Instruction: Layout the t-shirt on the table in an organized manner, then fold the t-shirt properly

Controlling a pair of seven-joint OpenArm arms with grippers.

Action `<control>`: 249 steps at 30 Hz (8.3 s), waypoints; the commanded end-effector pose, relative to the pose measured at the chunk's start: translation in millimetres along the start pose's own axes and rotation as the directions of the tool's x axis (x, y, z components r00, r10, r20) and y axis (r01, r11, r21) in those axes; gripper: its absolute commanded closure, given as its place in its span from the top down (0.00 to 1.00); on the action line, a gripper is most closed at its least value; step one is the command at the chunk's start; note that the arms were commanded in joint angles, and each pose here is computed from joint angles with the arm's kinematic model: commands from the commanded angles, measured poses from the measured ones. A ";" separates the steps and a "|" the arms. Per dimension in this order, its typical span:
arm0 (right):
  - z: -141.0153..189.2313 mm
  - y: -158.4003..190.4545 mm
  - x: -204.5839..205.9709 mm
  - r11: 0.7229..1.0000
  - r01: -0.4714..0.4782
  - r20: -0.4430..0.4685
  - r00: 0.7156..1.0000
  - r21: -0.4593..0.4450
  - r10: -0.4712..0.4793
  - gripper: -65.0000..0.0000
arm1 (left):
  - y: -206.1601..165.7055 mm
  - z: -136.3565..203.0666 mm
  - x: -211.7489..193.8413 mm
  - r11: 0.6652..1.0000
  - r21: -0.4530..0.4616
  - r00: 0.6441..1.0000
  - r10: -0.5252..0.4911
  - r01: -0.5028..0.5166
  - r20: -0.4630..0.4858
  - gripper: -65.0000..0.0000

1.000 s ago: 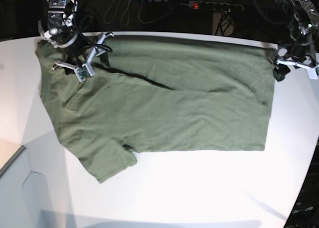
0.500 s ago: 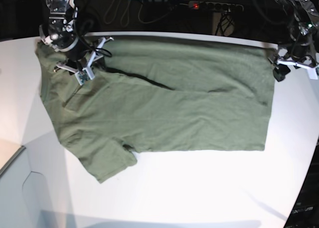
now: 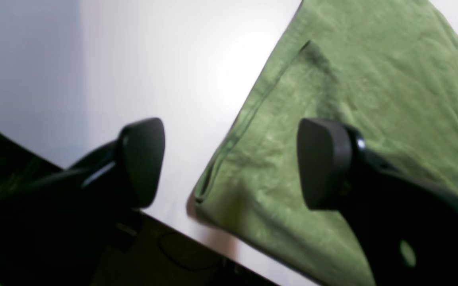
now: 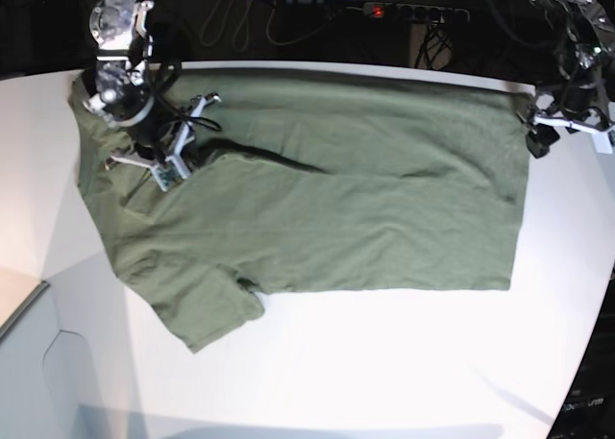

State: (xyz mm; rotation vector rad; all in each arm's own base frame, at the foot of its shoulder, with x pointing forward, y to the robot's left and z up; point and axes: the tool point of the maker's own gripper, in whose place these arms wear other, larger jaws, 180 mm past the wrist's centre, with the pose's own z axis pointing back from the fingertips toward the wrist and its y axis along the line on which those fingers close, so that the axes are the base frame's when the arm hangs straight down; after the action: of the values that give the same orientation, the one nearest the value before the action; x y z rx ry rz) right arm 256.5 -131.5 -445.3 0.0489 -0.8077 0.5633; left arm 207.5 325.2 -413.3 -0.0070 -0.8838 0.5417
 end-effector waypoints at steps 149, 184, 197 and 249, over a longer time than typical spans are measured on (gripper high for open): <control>44.7 -172.1 16.8 0.829 0.403 0.428 0.875 -0.388 -0.225 0.00 | -111.1 -102.4 66.5 0.921 -0.180 0.938 -0.346 0.345 0.024 0.00; 90.6 -147.7 3.9 0.835 0.342 0.404 0.901 -0.430 -0.161 0.47 | -67.4 -72.0 85.1 0.952 -0.076 0.953 -0.288 0.296 0.095 0.57; 74.5 -148.0 13.3 0.840 0.348 0.367 0.909 -0.415 -0.196 0.47 | -74.4 -123.1 62.6 0.982 -0.105 0.986 -0.160 0.155 -0.041 0.56; -62.1 -172.7 58.1 0.958 0.230 -0.043 0.970 -0.170 -0.241 0.69 | -80.6 -114.2 85.9 0.980 -0.108 0.986 -0.166 0.168 0.025 0.00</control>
State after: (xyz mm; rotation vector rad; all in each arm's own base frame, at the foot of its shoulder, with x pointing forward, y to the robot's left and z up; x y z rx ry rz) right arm 394.8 -231.8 -443.1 -0.0105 -0.6919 0.2748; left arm 359.6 309.8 -424.4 -0.0416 -0.8572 0.3385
